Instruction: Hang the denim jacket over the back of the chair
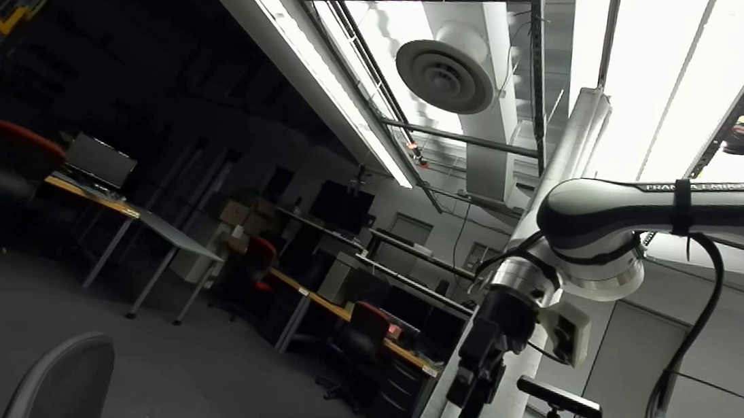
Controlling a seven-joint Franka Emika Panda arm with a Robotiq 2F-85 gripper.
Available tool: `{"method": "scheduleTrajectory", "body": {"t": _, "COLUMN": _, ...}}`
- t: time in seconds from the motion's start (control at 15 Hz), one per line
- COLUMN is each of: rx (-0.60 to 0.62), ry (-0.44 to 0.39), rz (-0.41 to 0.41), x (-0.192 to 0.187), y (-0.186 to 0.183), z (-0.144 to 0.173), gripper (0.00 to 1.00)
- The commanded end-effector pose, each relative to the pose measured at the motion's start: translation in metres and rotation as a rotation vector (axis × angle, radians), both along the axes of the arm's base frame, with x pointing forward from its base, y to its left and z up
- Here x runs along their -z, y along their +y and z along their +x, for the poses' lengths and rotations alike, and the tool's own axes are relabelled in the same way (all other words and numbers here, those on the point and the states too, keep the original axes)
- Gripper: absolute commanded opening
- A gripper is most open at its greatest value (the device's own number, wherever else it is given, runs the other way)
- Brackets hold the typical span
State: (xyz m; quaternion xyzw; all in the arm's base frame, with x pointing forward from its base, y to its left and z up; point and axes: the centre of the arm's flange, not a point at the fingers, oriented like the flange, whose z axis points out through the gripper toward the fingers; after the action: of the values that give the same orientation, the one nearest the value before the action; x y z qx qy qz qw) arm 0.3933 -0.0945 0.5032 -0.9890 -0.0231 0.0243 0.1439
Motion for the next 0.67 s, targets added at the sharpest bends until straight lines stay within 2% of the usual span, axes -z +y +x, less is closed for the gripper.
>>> {"method": "scheduleTrajectory", "body": {"t": 0.0, "rx": -0.002, "ry": -0.008, "rz": -0.009, "x": 0.005, "y": 0.003, "z": 0.007, "gripper": 1.0}}
{"method": "scheduleTrajectory", "body": {"t": 0.33, "rx": -0.039, "ry": -0.045, "rz": -0.036, "x": 0.033, "y": 0.013, "z": 0.034, "gripper": 1.0}}
{"method": "scheduleTrajectory", "body": {"t": 0.6, "rx": -0.112, "ry": -0.067, "rz": -0.063, "x": 0.07, "y": 0.029, "z": 0.061, "gripper": 1.0}}
